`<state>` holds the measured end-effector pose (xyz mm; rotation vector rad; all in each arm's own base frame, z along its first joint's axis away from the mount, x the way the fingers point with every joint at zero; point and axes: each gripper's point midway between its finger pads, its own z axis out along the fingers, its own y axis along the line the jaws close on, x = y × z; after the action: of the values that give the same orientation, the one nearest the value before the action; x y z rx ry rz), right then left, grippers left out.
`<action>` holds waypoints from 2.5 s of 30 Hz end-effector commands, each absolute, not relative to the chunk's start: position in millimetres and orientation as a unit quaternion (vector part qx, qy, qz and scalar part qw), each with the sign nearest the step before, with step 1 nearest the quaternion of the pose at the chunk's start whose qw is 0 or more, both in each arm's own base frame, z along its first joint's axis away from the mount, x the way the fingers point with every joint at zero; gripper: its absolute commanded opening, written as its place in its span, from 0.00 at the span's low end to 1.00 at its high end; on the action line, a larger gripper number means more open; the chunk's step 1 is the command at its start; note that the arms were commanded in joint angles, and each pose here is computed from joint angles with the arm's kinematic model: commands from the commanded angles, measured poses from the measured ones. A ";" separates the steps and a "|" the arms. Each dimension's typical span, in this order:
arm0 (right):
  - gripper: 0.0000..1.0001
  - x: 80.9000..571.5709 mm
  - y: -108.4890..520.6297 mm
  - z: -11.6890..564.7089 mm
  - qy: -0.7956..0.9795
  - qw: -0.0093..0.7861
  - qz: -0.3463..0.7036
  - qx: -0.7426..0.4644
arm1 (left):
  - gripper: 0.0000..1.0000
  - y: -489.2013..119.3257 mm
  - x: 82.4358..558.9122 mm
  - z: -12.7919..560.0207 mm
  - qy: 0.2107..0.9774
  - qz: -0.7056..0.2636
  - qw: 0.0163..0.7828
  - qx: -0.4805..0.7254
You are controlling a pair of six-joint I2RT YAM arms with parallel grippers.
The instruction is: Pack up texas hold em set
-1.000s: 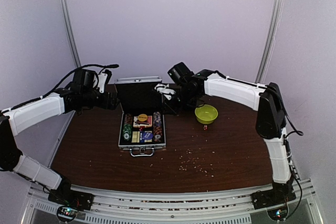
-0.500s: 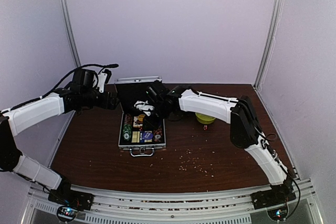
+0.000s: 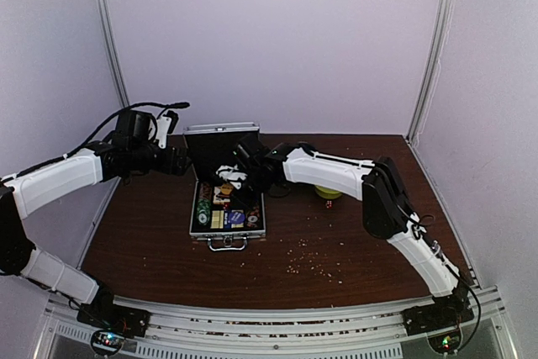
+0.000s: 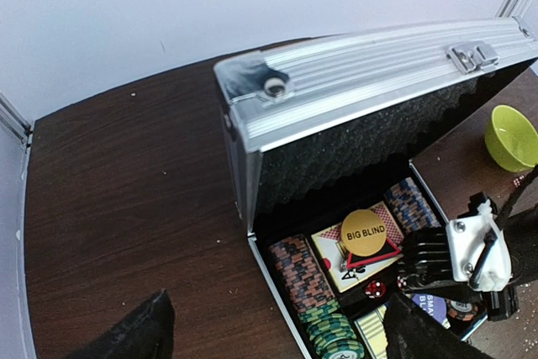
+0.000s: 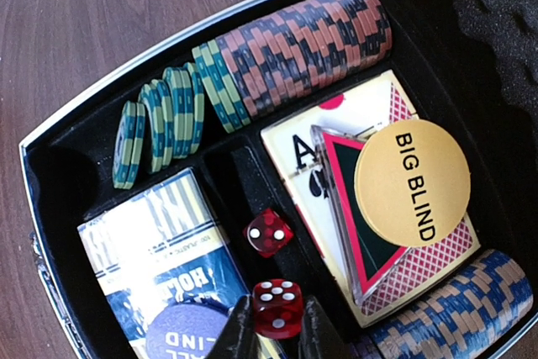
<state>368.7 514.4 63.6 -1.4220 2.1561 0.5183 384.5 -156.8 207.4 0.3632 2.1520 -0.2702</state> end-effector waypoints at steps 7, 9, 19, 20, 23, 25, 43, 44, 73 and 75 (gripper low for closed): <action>0.32 375.7 519.9 103.9 0.780 0.290 0.192 -0.520 | 0.88 -154.7 387.3 218.7 0.864 -0.112 0.469 0.145; 0.32 371.1 516.8 116.5 0.775 0.292 0.194 -0.525 | 0.88 -155.2 387.1 218.2 0.864 -0.113 0.468 0.146; 0.30 353.7 434.9 135.3 0.792 0.270 0.145 -0.528 | 0.88 -154.7 387.7 218.1 0.864 -0.111 0.468 0.146; 0.30 352.7 421.2 132.5 0.798 0.263 0.139 -0.524 | 0.88 -155.0 387.7 218.0 0.864 -0.111 0.468 0.146; 0.29 349.4 382.0 129.6 0.814 0.253 0.123 -0.508 | 0.88 -154.2 388.0 217.8 0.865 -0.109 0.468 0.145; 0.29 347.5 354.0 120.4 0.827 0.243 0.107 -0.496 | 0.88 -154.0 388.0 217.8 0.865 -0.108 0.467 0.146; 0.43 376.0 213.2 74.6 0.920 0.254 0.077 -0.287 | 0.81 -143.8 396.9 245.0 0.874 -0.077 0.465 0.121; 0.43 376.5 216.0 71.7 0.922 0.250 0.084 -0.283 | 0.81 -145.2 397.8 240.7 0.876 -0.078 0.460 0.124; 0.38 401.1 228.5 28.4 0.963 0.249 0.030 -0.103 | 0.81 -143.0 399.3 203.6 0.888 -0.060 0.435 0.139; 0.36 403.6 228.1 26.2 0.963 0.249 0.025 -0.099 | 0.82 -142.9 399.4 201.7 0.889 -0.061 0.432 0.140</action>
<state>390.4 233.1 27.4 -0.3530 2.6463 0.1529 392.3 -144.2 200.8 0.3433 2.2416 -0.1526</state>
